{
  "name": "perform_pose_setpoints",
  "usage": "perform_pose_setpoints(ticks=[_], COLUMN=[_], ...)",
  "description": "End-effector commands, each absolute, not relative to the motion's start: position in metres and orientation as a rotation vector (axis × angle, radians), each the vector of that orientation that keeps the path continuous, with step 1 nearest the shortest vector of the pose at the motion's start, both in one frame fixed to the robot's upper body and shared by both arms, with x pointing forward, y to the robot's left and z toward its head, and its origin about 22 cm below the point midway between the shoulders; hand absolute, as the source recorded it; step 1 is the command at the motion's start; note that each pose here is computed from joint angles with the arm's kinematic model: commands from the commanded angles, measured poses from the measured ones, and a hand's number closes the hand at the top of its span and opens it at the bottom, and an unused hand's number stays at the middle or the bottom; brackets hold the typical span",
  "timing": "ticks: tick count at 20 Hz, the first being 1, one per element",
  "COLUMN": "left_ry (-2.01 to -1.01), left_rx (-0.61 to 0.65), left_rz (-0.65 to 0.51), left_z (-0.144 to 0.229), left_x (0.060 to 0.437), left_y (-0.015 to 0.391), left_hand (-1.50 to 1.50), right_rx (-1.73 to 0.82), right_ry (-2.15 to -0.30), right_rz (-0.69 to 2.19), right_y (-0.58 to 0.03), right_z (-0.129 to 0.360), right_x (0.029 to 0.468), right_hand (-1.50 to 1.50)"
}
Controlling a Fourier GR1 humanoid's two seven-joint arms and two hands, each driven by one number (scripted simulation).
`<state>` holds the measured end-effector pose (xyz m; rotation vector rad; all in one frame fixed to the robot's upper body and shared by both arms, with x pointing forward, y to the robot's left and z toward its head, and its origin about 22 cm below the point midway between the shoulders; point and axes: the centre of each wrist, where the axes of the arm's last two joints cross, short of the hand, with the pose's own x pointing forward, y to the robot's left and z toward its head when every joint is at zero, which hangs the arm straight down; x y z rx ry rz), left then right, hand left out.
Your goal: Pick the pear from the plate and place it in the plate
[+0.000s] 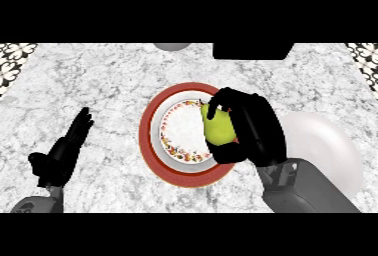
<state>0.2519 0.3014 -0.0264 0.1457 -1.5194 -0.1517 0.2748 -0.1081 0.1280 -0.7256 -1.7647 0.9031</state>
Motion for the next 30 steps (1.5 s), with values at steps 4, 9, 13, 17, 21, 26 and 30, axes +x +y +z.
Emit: perform_pose_setpoints(ticks=[4,9,13,17,21,26,30], left_ry=[-1.522,-1.515,-1.526,-1.525,-1.524,-1.525,-1.521], left_rx=[0.143,0.155,0.159,0.132,0.157,0.135,0.151], left_rz=[-0.162,-0.146,-0.153,-0.151,-0.145,-0.141,-0.148], left_z=[-0.033,-0.029,-0.009,-0.015,-0.023,-0.015,-0.026], left_x=[0.253,0.267,0.264,0.258,0.26,0.257,0.253], left_y=[0.322,0.324,0.313,0.293,0.298,0.299,0.311], left_hand=[0.0,0.0,0.0,0.0,0.0,0.0,0.0], right_rx=[-0.694,-0.657,-0.634,-0.562,-0.503,-0.36,-0.277], right_ry=[-1.727,-1.665,-1.601,-1.617,-1.708,-1.722,-1.75], right_rz=[0.924,0.651,0.644,0.523,0.264,0.052,-0.004], right_y=[-0.034,-0.033,-0.031,-0.033,-0.056,-0.11,-0.162], right_z=[0.084,0.075,0.083,0.061,0.063,0.073,0.058], right_x=[0.299,0.308,0.325,0.318,0.327,0.329,0.314], right_hand=[1.5,-1.5,-1.5,-1.5,-1.5,-1.5,-1.5])
